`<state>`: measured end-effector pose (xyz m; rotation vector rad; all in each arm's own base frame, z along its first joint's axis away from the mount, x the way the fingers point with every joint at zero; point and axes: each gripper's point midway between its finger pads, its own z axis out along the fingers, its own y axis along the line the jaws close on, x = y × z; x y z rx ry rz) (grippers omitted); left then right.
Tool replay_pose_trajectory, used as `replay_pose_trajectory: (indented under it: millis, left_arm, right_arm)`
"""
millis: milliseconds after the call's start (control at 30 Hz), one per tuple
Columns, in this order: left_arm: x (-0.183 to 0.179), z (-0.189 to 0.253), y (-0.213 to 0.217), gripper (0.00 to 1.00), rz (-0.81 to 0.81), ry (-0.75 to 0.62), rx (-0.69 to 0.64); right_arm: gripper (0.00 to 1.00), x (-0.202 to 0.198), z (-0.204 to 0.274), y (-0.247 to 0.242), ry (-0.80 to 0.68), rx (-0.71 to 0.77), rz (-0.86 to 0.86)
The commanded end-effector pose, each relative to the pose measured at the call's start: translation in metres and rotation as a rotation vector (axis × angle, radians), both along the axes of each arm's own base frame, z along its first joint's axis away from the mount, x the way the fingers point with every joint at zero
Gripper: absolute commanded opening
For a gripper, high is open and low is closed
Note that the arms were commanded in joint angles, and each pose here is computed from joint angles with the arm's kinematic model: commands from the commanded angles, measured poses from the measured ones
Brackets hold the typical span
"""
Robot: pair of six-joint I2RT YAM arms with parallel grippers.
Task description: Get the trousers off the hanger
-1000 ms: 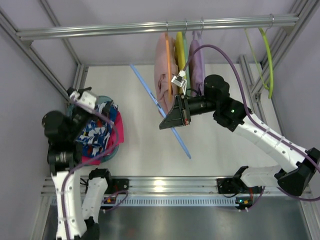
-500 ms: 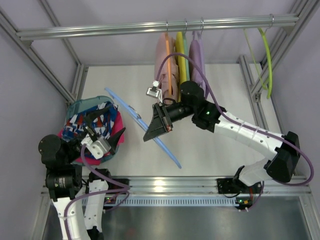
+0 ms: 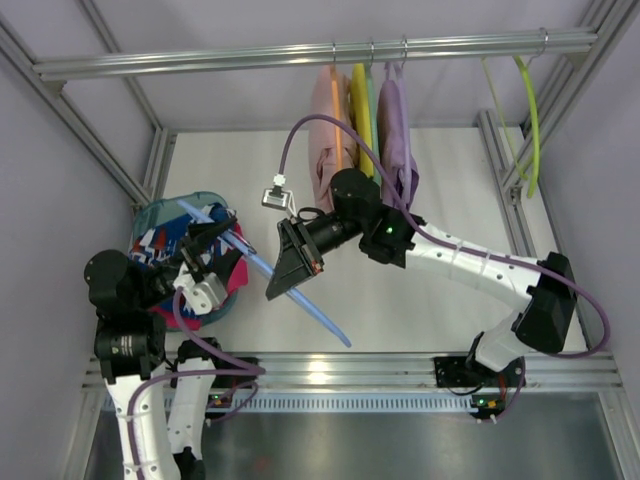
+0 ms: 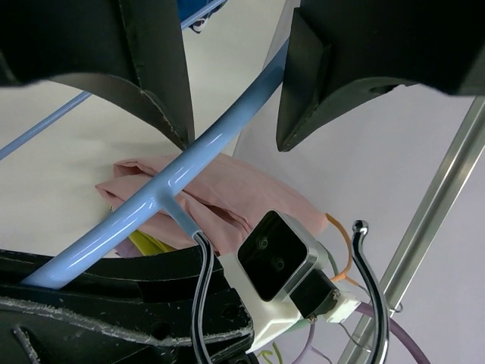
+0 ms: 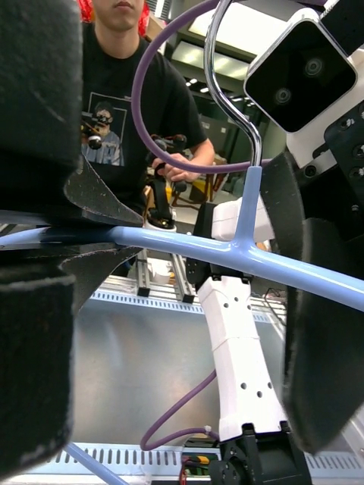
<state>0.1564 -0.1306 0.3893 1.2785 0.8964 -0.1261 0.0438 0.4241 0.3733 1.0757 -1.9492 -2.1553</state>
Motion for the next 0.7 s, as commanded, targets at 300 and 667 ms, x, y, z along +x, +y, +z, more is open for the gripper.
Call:
replay_pose_trajectory:
  millis: [300, 667]
  left_arm:
    - [0.003, -0.011, 0.001, 0.03, -0.005, -0.064, 0.051]
    - [0.012, -0.018, 0.006, 0.00, 0.030, -0.073, 0.071]
  right_arm:
    - [0.10, 0.021, 0.032, -0.011, -0.196, 0.103, -0.102]
    - [0.88, 0.095, 0.040, -0.056, -0.643, -0.072, -0.420]
